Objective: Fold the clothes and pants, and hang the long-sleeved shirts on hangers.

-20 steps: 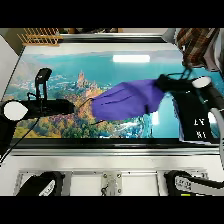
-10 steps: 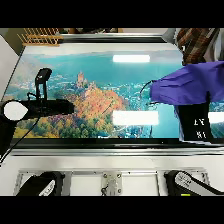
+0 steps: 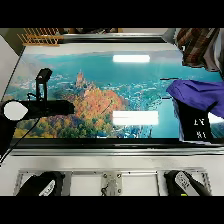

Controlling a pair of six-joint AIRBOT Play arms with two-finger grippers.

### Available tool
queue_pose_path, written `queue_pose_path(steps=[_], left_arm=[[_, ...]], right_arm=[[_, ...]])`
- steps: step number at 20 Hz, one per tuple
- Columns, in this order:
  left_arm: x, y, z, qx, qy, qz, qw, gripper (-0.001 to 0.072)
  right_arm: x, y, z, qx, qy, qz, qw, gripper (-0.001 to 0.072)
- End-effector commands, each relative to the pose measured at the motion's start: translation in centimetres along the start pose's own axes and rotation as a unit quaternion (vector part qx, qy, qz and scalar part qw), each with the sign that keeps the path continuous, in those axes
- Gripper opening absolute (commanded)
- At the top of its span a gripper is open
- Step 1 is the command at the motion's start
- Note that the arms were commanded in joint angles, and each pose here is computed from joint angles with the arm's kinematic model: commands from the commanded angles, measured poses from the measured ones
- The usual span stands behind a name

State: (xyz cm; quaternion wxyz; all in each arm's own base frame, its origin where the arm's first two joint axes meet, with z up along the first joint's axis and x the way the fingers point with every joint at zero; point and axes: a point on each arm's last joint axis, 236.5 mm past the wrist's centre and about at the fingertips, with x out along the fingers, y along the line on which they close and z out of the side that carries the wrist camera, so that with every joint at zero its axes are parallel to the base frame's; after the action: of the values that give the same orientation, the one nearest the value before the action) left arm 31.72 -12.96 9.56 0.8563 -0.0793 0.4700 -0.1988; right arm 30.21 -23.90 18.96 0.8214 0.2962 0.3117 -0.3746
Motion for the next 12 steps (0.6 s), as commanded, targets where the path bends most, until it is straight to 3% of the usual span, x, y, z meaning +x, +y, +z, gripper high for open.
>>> queue_pose_path(steps=[1, 7, 12], left_arm=[[0.0, 0.0, -0.1, 0.001, 0.001, 0.000, 1.000, 0.0012], [0.0, -0.1, -0.5, 0.001, 0.011, -0.001, 1.000, 0.0012], [0.0, -0.1, -0.8, 0.001, 0.017, -0.002, 1.000, 0.0012]], right_arm=[[-0.6, -4.4, -6.6, 0.000, 0.087, -0.071, 0.994, 0.0000], [-1.2, -8.8, -16.4, -0.002, 0.168, -0.108, 0.980, 0.0001], [-0.4, -10.3, -19.7, -0.024, 0.200, -0.121, 0.972, 0.0015]])
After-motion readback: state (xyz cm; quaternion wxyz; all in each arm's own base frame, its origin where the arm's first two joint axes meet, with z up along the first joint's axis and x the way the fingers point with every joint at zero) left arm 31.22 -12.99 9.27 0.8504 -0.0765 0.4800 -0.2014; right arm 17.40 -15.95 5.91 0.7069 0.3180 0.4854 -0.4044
